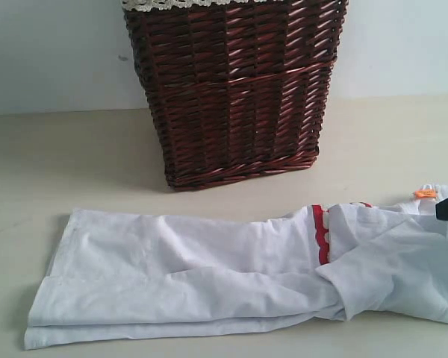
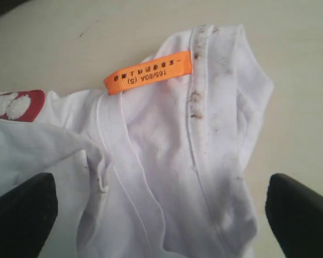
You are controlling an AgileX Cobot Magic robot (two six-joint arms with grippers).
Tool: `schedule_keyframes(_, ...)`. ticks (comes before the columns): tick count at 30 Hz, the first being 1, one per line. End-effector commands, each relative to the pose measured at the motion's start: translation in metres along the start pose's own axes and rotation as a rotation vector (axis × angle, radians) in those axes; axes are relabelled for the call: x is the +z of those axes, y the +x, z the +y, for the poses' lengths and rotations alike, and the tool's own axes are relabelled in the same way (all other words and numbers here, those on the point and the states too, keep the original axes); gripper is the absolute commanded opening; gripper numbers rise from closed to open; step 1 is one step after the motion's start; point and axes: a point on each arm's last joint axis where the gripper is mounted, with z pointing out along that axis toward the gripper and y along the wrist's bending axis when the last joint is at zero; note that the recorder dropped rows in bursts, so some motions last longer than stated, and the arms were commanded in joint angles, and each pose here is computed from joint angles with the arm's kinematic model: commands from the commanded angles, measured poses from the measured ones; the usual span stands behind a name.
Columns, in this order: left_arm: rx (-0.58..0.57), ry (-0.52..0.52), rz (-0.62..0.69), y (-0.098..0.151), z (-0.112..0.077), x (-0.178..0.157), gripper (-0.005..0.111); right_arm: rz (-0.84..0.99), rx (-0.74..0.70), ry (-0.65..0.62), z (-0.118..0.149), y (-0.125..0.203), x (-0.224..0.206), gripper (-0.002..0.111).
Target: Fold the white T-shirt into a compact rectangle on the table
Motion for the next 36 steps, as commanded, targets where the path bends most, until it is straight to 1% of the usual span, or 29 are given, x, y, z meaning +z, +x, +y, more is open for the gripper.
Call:
schedule_keyframes(1, 0.001, 0.0, -0.01, 0.0, 0.0, 0.0, 0.011, -0.017, 0.044, -0.008, 0.002, -0.002, -0.003, 0.105)
schedule_keyframes(4, 0.001, 0.0, -0.01, 0.0, 0.0, 0.0, 0.011, -0.024, 0.059, -0.025, 0.003, -0.003, -0.003, 0.105)
schedule_keyframes(8, 0.001, 0.0, -0.01, 0.0, 0.0, 0.0, 0.011, 0.043, -0.004, -0.036, 0.004, 0.003, -0.003, 0.105)
schedule_keyframes(11, 0.001, 0.0, -0.01, 0.0, 0.0, 0.0, 0.011, 0.088, -0.065, 0.027, -0.002, 0.008, -0.003, 0.105)
schedule_keyframes(14, 0.001, 0.0, -0.01, 0.0, 0.0, 0.0, 0.011, 0.099, -0.068, 0.057, -0.007, 0.009, 0.0, 0.105)
schedule_keyframes(19, 0.001, 0.0, -0.01, 0.0, 0.0, 0.0, 0.011, 0.143, -0.041, 0.005, -0.009, 0.016, 0.011, 0.105)
schedule_keyframes(24, 0.001, 0.0, -0.01, 0.0, 0.0, 0.0, 0.011, 0.159, -0.024, -0.007, -0.012, 0.02, 0.016, 0.105)
schedule_keyframes(30, 0.001, 0.0, -0.01, 0.0, 0.0, 0.0, 0.011, 0.206, 0.006, -0.105, -0.011, 0.028, 0.027, 0.105)
schedule_keyframes(36, 0.001, 0.0, -0.01, 0.0, 0.0, 0.0, 0.011, 0.263, 0.005, -0.131, -0.021, 0.042, 0.045, 0.104)
